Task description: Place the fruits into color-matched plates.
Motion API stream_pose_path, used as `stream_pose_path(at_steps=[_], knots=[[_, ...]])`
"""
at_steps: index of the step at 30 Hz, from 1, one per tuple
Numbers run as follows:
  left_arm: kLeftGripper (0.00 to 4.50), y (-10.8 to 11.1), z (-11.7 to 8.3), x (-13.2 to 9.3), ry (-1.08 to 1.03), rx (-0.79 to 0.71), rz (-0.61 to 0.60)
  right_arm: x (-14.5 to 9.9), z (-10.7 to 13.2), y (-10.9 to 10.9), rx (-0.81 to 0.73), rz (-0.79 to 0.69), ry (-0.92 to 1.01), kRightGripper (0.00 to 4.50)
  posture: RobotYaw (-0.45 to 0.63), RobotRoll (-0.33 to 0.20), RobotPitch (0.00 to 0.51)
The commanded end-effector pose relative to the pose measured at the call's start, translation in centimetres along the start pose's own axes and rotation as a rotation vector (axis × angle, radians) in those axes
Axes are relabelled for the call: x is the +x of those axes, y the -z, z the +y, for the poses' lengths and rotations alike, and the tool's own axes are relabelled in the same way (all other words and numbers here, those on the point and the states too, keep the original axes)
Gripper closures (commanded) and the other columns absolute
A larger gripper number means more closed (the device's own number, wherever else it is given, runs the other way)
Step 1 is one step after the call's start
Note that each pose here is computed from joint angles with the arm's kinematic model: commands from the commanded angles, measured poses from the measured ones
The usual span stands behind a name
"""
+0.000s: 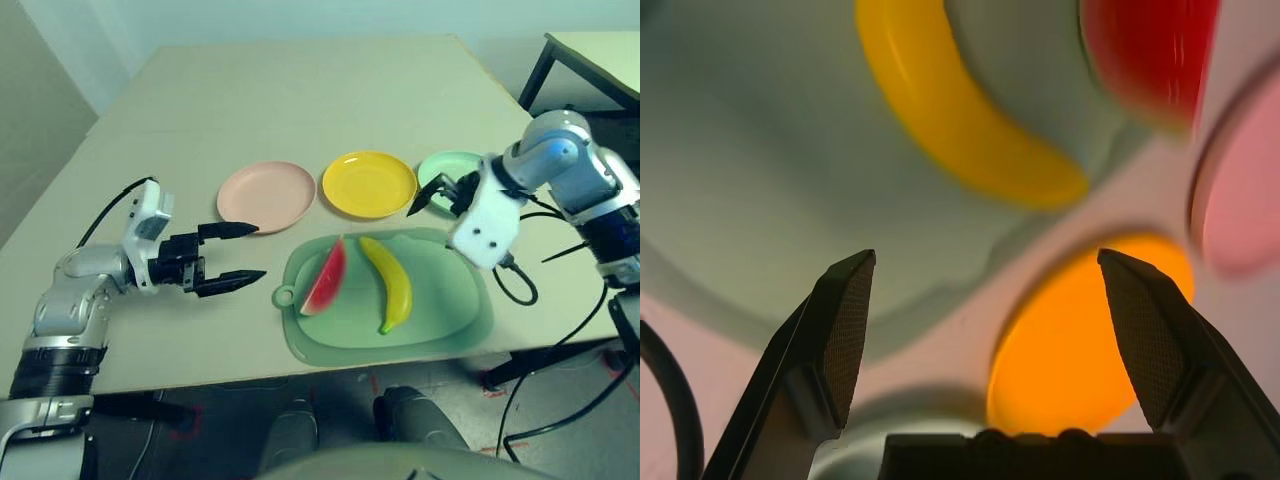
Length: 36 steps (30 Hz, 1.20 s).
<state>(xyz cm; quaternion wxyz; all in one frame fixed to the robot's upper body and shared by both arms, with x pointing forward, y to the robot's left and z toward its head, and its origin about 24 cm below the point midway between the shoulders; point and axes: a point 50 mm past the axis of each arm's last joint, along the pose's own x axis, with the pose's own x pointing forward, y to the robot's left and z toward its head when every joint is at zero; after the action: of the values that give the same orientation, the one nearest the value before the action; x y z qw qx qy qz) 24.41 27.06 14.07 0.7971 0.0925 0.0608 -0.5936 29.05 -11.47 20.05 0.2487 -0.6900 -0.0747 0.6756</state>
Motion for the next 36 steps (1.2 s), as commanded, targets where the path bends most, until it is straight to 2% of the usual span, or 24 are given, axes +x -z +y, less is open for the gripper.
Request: stream_pose_path(at_steps=[1, 6, 17, 31, 36], knots=[[0.00, 0.2, -0.3, 0.1, 0.023, -0.013, 0.009, 1.1, -0.4, -1.2, -0.105, -0.045, -0.032, 0.03, -0.12, 0.000, 0.055], [0.00, 0.4, -0.7, 0.0, 0.043, -0.017, 0.017, 2.6, -1.1, -1.8, -0.160, -0.077, -0.047, 0.03, -0.10, 0.000, 0.057], [0.00, 0.5, -1.6, -0.4, 0.059, -0.005, 0.033, 4.4, -1.8, -1.6, -0.195, -0.086, -0.072, 0.03, -0.07, 0.000, 0.061], [0.00, -0.1, -1.9, -0.4, 0.012, 0.013, -0.005, 7.1, 1.1, 0.7, -0.150, -0.056, -0.197, 0.03, -0.03, 0.000, 0.071], [0.00, -0.2, -1.9, -0.4, 0.001, 0.014, -0.010, 7.3, 0.9, 0.8, -0.139, -0.060, -0.189, 0.03, -0.03, 0.000, 0.071]])
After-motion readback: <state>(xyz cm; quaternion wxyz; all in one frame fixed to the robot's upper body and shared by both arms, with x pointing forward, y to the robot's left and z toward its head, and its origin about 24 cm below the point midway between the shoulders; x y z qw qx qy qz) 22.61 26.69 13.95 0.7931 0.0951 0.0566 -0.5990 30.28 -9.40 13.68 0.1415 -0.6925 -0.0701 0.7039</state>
